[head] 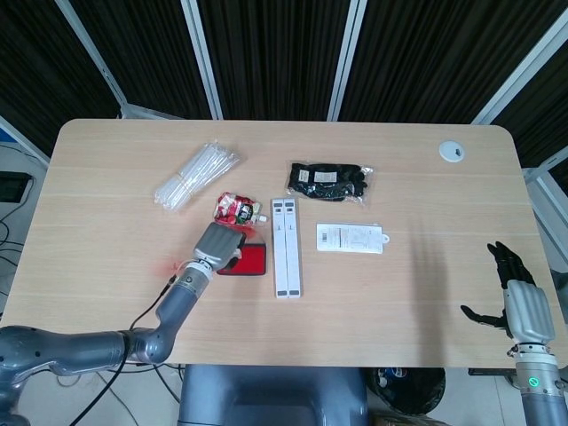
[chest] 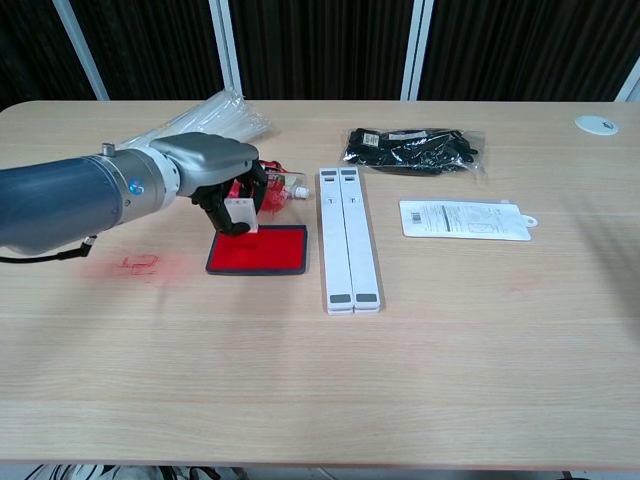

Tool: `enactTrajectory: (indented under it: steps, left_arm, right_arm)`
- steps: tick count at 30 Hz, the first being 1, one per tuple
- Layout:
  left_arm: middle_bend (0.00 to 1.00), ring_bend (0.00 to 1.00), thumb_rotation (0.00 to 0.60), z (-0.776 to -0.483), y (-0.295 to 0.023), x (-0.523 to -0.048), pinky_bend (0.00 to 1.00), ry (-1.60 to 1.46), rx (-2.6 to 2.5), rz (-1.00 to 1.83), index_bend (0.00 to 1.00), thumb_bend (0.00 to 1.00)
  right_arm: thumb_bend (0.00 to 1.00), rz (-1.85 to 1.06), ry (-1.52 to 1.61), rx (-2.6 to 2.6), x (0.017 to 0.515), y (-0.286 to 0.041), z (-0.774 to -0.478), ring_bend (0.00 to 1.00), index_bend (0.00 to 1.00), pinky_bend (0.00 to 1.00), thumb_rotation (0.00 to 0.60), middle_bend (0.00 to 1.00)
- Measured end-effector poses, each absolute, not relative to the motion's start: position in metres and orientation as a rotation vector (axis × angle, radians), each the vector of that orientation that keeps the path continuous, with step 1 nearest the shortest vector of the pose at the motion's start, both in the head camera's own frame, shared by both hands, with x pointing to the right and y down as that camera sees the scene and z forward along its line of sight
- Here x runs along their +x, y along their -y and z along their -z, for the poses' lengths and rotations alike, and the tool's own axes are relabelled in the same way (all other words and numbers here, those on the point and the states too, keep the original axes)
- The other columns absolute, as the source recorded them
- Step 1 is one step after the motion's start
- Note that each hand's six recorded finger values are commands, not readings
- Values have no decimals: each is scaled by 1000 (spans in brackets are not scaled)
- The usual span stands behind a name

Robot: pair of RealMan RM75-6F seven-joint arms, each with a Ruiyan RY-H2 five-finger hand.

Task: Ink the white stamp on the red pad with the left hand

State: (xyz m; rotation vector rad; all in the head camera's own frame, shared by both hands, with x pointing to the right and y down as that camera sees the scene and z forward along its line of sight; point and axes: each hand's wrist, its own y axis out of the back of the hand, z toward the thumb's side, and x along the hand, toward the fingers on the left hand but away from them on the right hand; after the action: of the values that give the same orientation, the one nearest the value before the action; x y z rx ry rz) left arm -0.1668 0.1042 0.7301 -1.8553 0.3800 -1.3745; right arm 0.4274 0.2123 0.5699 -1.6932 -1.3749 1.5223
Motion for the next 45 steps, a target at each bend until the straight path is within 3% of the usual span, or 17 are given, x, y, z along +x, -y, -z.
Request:
enactTrajectory:
  steps: [19, 28, 45]
  left_arm:
    - [733, 574, 600, -709, -112, -237, 640, -363, -1792, 1431, 726, 551]
    - [710, 557, 600, -718, -124, -269, 622, -332, -1778, 1476, 706, 548]
    - [662, 508, 600, -738, -130, -283, 576, -339, -1776, 1516, 659, 497]
  right_arm:
    - [78, -1526, 1377, -1697, 427, -213, -570, 0, 0, 156, 600, 0]
    - [77, -1527, 1379, -1698, 427, -213, -570, 0, 0, 156, 600, 0]
    - [77, -1529, 1381, -1701, 427, -213, -571, 0, 0, 156, 600, 0]
